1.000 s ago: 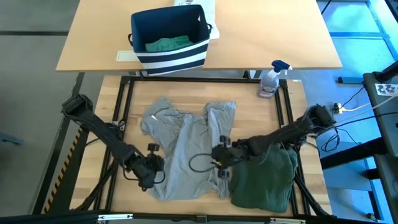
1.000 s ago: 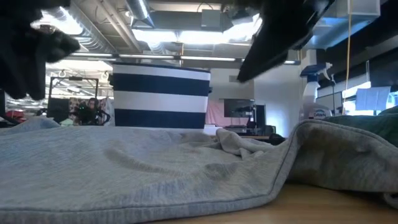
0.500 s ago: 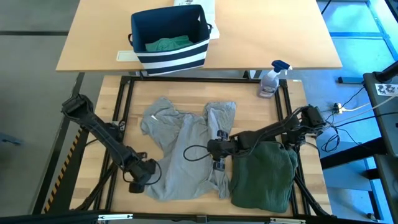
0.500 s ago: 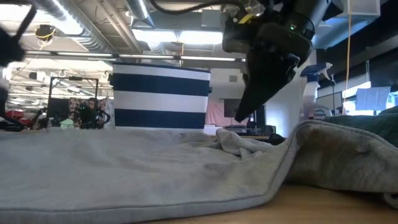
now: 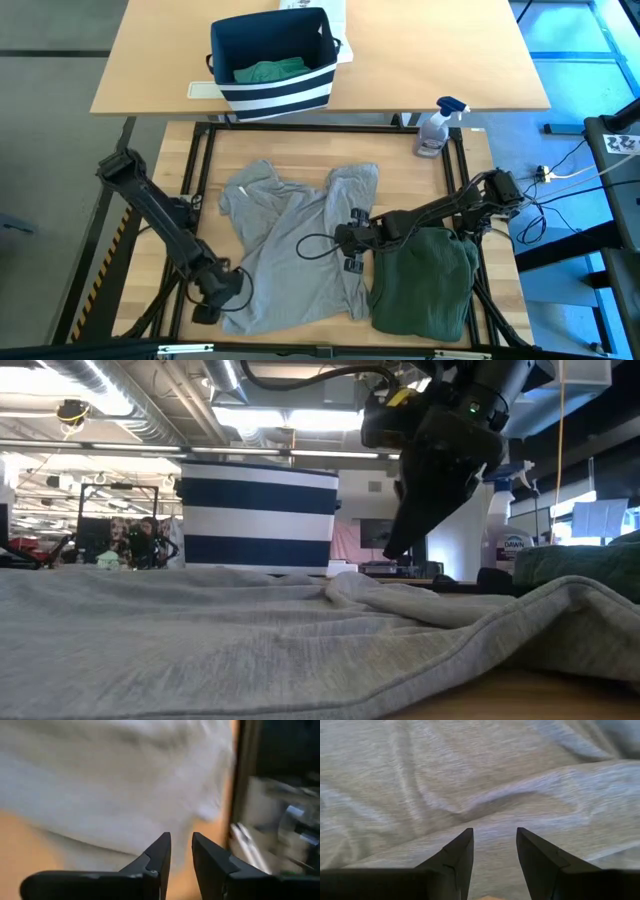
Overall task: Fold Laundry from Bin
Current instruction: Fold the gray shirt
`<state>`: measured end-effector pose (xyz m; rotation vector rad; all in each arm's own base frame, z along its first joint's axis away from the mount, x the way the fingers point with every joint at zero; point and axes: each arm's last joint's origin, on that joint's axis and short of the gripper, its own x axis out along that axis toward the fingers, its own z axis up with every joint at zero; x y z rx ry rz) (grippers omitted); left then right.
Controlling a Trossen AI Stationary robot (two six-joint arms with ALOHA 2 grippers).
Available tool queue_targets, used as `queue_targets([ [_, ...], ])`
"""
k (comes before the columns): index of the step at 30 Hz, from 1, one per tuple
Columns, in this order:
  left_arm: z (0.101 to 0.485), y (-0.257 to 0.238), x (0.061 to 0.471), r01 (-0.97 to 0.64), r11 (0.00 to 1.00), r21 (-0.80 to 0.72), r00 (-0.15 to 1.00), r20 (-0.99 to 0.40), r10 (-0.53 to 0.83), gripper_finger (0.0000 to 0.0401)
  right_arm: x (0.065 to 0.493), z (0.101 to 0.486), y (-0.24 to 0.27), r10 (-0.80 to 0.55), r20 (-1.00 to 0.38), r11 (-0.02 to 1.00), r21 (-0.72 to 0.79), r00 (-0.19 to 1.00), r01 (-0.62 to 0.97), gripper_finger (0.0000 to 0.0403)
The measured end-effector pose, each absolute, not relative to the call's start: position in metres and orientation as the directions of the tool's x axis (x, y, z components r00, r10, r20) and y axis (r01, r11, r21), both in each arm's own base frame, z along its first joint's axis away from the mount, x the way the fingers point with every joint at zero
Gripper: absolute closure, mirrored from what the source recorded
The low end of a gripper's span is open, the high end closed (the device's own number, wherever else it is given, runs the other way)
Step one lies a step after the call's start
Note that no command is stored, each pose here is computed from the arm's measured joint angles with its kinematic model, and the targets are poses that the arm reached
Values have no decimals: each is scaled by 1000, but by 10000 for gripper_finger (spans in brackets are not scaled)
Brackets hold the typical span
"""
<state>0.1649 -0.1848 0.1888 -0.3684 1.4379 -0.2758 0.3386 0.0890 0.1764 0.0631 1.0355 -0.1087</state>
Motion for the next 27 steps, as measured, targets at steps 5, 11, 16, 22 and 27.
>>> queue_targets([
  [5,220,-153,164,-81,997,16,394,-918,47,341,341,177,82,-150,-842,985,-81,519,152,256],
  [11,225,-109,170,-226,943,245,357,-880,314,342,346,177,49,-209,-841,953,-62,499,296,256],
  [16,205,-81,182,-213,936,282,302,-892,337,342,348,176,11,-241,-854,918,-48,461,393,256],
  [22,169,-44,181,-219,931,292,224,-914,340,342,337,172,-30,-278,-903,875,-97,327,474,256],
  [27,153,-20,174,-292,919,266,252,-905,342,342,324,168,-50,-276,-938,858,-144,208,493,256],
])
